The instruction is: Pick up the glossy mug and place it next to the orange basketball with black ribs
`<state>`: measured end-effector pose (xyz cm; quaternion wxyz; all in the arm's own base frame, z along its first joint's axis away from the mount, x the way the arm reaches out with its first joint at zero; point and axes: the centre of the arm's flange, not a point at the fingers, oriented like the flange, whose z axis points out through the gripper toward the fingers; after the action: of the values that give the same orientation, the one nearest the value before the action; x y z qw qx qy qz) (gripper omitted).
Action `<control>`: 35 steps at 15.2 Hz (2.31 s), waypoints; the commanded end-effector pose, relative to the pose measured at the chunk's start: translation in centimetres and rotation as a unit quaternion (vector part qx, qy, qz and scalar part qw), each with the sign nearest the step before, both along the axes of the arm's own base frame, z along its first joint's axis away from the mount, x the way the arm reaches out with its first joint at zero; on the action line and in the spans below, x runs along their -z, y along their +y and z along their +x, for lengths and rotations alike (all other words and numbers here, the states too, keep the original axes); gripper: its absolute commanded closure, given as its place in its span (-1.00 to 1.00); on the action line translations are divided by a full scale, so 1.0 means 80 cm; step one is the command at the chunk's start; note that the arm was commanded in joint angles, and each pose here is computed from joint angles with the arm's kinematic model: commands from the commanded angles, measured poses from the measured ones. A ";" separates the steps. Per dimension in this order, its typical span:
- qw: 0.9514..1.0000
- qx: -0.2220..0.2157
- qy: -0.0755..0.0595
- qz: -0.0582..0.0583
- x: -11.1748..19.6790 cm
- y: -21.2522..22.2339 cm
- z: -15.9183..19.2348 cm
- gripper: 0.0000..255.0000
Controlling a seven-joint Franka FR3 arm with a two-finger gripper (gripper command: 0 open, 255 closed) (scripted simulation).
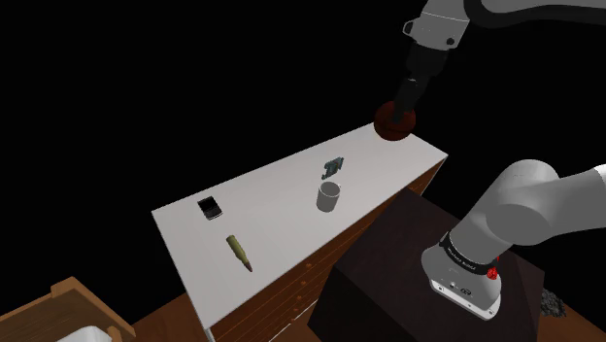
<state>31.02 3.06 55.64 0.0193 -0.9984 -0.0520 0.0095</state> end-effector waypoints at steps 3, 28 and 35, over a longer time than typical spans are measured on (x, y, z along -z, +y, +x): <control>1.000 0.001 0.000 -0.003 0.031 0.002 0.011 -1.00; 0.999 0.007 -0.004 -0.036 0.417 0.017 0.155 -1.00; 0.999 0.008 -0.004 -0.044 0.512 0.016 0.191 -1.00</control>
<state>46.02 4.23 15.40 -0.0240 -0.9988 -0.0431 0.0078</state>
